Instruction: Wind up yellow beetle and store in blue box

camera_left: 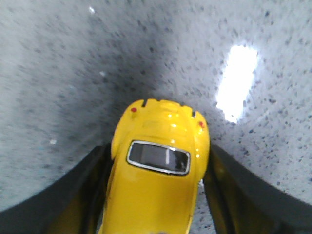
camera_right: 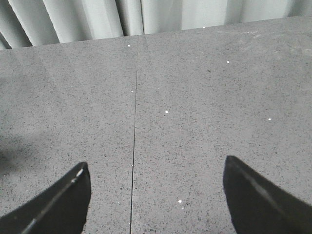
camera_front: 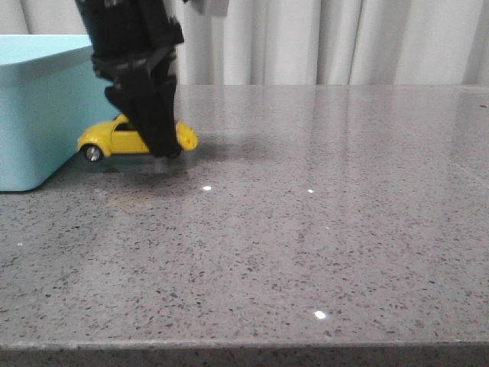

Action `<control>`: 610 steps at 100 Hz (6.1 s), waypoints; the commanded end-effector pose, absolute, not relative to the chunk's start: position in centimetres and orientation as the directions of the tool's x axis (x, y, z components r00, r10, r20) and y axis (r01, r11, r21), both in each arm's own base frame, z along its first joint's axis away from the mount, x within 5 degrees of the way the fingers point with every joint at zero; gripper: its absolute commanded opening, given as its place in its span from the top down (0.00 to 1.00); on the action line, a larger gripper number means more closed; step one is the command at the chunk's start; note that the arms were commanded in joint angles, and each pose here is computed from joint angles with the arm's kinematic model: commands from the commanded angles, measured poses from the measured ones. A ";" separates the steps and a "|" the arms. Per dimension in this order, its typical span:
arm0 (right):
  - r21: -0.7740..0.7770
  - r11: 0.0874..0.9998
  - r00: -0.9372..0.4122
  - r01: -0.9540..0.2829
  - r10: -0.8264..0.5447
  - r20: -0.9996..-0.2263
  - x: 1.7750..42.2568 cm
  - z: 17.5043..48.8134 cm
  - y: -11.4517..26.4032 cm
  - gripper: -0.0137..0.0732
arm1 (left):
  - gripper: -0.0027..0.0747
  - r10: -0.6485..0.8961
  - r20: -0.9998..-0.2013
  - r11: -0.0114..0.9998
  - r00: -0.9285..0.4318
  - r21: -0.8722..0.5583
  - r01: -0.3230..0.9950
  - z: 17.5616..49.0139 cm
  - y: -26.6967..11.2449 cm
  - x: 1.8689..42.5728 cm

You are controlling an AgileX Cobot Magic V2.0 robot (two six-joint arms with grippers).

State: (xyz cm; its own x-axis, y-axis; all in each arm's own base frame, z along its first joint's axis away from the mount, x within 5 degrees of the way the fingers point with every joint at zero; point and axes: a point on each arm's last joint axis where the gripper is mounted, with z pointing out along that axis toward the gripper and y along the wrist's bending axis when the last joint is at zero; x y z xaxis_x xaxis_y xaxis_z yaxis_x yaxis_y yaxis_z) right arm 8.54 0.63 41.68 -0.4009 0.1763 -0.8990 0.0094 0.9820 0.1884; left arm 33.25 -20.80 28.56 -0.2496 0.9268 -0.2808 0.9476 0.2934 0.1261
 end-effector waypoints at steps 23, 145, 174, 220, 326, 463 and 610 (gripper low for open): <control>0.180 0.984 -0.315 -0.006 0.169 -0.934 8.7 42.9 0.6 0.20 | 0.65 0.867 -0.470 0.324 -0.167 0.274 0.906 40.0 -21.0 32.2; 0.180 0.984 -0.316 -0.006 0.169 -0.934 8.7 42.9 0.6 0.20 | 0.65 0.513 -0.293 0.857 -0.807 0.136 0.497 32.1 -4.5 40.0; 0.180 0.984 -0.316 -0.006 0.169 -0.934 8.7 42.9 0.6 0.20 | 0.61 0.515 -0.263 0.857 -0.816 0.122 0.501 30.3 -4.6 40.9; 0.180 0.984 -0.316 -0.006 0.169 -0.934 8.7 42.9 0.6 0.20 | 0.43 0.513 -0.268 0.858 -0.816 0.117 0.501 30.8 -4.6 40.8; 0.118 0.992 -0.254 -0.035 0.106 -0.961 4.3 39.5 0.3 0.92 | 0.99 0.413 -0.734 0.865 -0.539 0.129 0.486 48.9 -4.8 25.3; 0.116 0.992 -0.165 -0.047 0.107 -0.980 3.1 31.8 0.2 0.92 | 0.99 0.234 -0.890 0.906 -0.393 0.053 0.419 34.8 -3.2 7.0; 0.116 0.992 -0.174 -0.046 0.107 -0.979 3.1 31.7 0.2 0.92 | 0.99 0.001 -0.996 1.000 0.094 0.002 0.010 26.1 -0.1 5.6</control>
State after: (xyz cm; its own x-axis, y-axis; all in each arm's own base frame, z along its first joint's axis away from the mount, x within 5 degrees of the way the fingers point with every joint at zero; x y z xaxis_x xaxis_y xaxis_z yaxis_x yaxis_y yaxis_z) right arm 2.99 0.22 30.45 -0.2522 0.1167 -0.9606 -0.0394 0.9906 0.1307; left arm 5.97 -0.41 25.72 -0.0268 0.0397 -0.9989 0.0526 0.9979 0.0382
